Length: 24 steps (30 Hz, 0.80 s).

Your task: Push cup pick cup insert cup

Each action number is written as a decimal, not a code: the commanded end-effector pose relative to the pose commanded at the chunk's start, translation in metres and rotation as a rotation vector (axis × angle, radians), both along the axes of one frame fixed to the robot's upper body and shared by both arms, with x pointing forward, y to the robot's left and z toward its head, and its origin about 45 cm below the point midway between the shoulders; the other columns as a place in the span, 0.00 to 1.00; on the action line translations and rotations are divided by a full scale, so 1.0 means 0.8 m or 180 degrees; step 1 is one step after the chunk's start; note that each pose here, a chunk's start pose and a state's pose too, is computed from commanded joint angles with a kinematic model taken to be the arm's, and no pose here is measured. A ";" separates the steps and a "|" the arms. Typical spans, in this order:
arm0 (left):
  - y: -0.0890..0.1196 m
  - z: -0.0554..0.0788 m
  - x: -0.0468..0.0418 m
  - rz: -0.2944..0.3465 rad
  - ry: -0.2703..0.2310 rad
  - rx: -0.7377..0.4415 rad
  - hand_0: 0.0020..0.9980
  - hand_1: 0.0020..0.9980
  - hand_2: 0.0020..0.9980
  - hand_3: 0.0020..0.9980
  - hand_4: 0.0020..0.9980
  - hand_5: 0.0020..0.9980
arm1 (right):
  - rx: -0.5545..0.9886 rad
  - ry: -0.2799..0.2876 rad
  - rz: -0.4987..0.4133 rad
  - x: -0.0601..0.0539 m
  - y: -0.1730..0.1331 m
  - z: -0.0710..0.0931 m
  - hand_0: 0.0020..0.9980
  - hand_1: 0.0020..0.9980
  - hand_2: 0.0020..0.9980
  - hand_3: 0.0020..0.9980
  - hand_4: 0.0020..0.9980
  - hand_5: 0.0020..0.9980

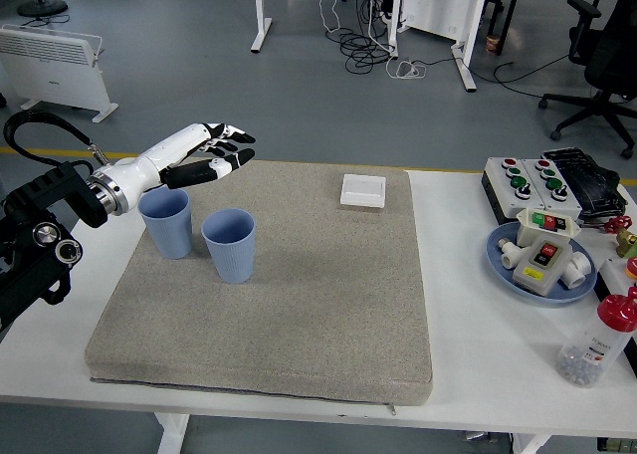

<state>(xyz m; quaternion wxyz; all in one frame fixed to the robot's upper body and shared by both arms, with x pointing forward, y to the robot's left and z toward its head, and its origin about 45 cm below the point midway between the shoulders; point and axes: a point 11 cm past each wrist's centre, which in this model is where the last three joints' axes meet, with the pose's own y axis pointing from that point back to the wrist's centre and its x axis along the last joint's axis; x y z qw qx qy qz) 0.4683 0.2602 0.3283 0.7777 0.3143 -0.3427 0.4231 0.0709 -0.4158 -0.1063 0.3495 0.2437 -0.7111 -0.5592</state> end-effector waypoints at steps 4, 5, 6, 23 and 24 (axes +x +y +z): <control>-0.013 -0.025 0.008 -0.0005 0.0221 0.0382 1.00 0.96 1.00 0.95 0.96 0.76 | 0.0000 0.0015 0.0003 -0.003 0.000 0.000 0.73 0.66 0.68 0.59 0.14 0.49; -0.014 -0.029 0.009 -0.0005 0.0242 0.0436 1.00 0.96 1.00 0.95 0.96 0.76 | 0.0000 0.0016 0.0004 -0.003 0.000 0.000 0.73 0.66 0.68 0.59 0.14 0.49; -0.016 -0.036 0.011 -0.0004 0.0297 0.0529 1.00 0.96 1.00 0.95 0.96 0.76 | -0.0002 0.0018 0.0003 -0.003 -0.001 0.000 0.73 0.66 0.68 0.59 0.14 0.49; 0.001 -0.084 0.028 0.0140 0.0565 0.1409 1.00 0.98 1.00 1.00 0.96 0.37 | -0.0018 0.0044 0.0030 -0.007 -0.003 0.000 0.73 0.66 0.68 0.59 0.14 0.49; 0.002 -0.084 0.029 0.0133 0.0528 0.1438 1.00 0.98 1.00 1.00 0.96 0.37 | -0.0018 0.0044 0.0030 -0.007 -0.003 0.000 0.73 0.66 0.68 0.59 0.14 0.49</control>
